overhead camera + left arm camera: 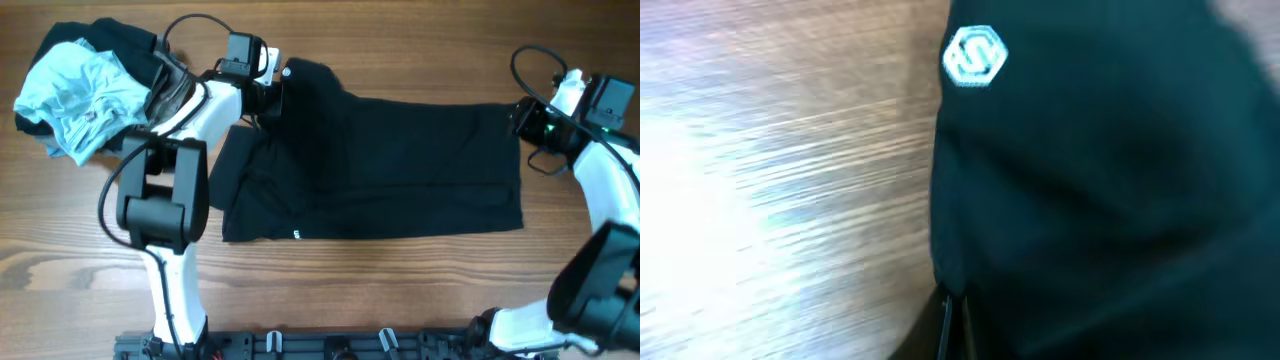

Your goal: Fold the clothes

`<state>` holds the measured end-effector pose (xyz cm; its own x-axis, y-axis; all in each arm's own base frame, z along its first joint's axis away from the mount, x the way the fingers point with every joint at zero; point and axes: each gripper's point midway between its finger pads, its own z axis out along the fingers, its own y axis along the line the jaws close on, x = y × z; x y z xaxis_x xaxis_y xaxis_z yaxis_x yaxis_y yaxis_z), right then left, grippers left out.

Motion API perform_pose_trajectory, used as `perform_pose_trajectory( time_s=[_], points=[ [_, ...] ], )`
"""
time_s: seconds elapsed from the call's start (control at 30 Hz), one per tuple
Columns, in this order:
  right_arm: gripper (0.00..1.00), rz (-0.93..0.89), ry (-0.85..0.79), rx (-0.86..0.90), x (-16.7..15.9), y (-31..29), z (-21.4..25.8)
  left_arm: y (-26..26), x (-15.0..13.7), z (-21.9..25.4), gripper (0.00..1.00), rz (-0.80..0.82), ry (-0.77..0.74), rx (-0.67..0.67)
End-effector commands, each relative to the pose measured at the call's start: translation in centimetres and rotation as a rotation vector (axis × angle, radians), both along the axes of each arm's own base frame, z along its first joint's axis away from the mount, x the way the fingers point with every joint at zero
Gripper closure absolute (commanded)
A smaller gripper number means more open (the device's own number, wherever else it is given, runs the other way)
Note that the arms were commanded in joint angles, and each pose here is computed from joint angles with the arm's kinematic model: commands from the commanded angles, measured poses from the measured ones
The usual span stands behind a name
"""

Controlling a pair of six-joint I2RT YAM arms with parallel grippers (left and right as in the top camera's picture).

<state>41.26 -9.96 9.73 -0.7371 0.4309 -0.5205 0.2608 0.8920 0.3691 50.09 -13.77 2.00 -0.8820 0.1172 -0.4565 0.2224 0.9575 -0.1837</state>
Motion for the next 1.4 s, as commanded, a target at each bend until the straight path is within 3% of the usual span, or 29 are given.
perform_pose_trajectory(
  time_s=[0.0, 0.1, 0.17, 0.2, 0.3, 0.33, 0.5, 0.6, 0.7, 0.77, 0.83, 0.87, 0.93, 1.2, 1.3, 1.37],
  points=[
    [0.32, -0.035, 0.013, -0.084, 1.5, -2.2, -3.0, -0.3, -0.3, 6.6, 0.96, -0.016, -0.103, 0.017],
    [0.26, 0.015, 0.014, -0.121, 2.5, -2.6, -5.7, -0.8, -1.4, 6.2, 0.94, -0.033, -0.064, 0.026],
    [0.26, 0.004, 0.032, -0.136, 2.7, -3.1, -7.3, -1.3, -1.7, 6.0, 0.84, -0.044, -0.054, 0.028],
    [0.26, -0.017, 0.037, -0.166, 2.9, -3.8, -8.1, -1.5, -1.7, 6.1, 0.65, -0.048, -0.061, 0.026],
    [0.26, -0.048, -0.009, -0.215, 4.2, -5.1, -8.3, -1.6, -1.8, 6.0, 0.32, -0.042, -0.054, 0.023],
    [0.25, -0.053, -0.035, -0.224, 4.7, -5.3, -8.0, -1.5, -1.9, 5.9, 0.28, -0.025, -0.043, 0.016],
    [0.31, -0.006, -0.123, -0.161, 6.7, -3.5, -7.8, -1.5, -2.3, 5.8, 0.27, -0.02, -0.022, 0.013],
    [0.41, 0.015, -0.098, -0.153, 6.9, -1.9, -9.0, -1.8, -2.3, 5.9, 0.27, -0.006, -0.018, -0.008],
    [0.41, -0.017, -0.059, -0.155, 6.5, -2.2, -10.4, -1.9, -2.4, 5.9, 0.28, 0.001, -0.013, -0.016],
    [0.51, -0.013, -0.035, -0.149, 6.1, -2.0, -11.3, -2.0, -2.4, 5.9, 0.28, 0.001, -0.012, -0.02],
    [0.69, -0.017, -0.03, -0.154, 6.1, -2.2, -11.4, -2.1, -2.4, 5.9, 0.28, -0.002, -0.01, -0.026],
    [0.83, -0.032, -0.042, -0.163, 6.3, -2.7, -11.0, -2.1, -2.4, 5.9, 0.28, -0.002, -0.01, -0.026],
    [0.96, -0.067, -0.052, -0.154, 6.4, -3.8, -10.2, -2.1, -2.4, 5.9, 0.29, -0.002, -0.01, -0.026],
    [0.96, 0.012, -0.148, 0.033, 5.6, -2.2, -3.7, -2.9, 0.5, 7.9, 0.26, -0.004, -0.156, -0.065],
    [0.96, 0.236, -0.26, 0.117, 5.7, 1.4, -1.3, -3.2, 1.9, 7.5, 0.3, -0.004, -0.202, -0.077],
    [0.96, 0.263, -0.268, 0.176, 5.3, 2.4, -0.6, -3.8, 3.0, 6.3, 0.31, -0.014, -0.225, -0.096]
  ],
)
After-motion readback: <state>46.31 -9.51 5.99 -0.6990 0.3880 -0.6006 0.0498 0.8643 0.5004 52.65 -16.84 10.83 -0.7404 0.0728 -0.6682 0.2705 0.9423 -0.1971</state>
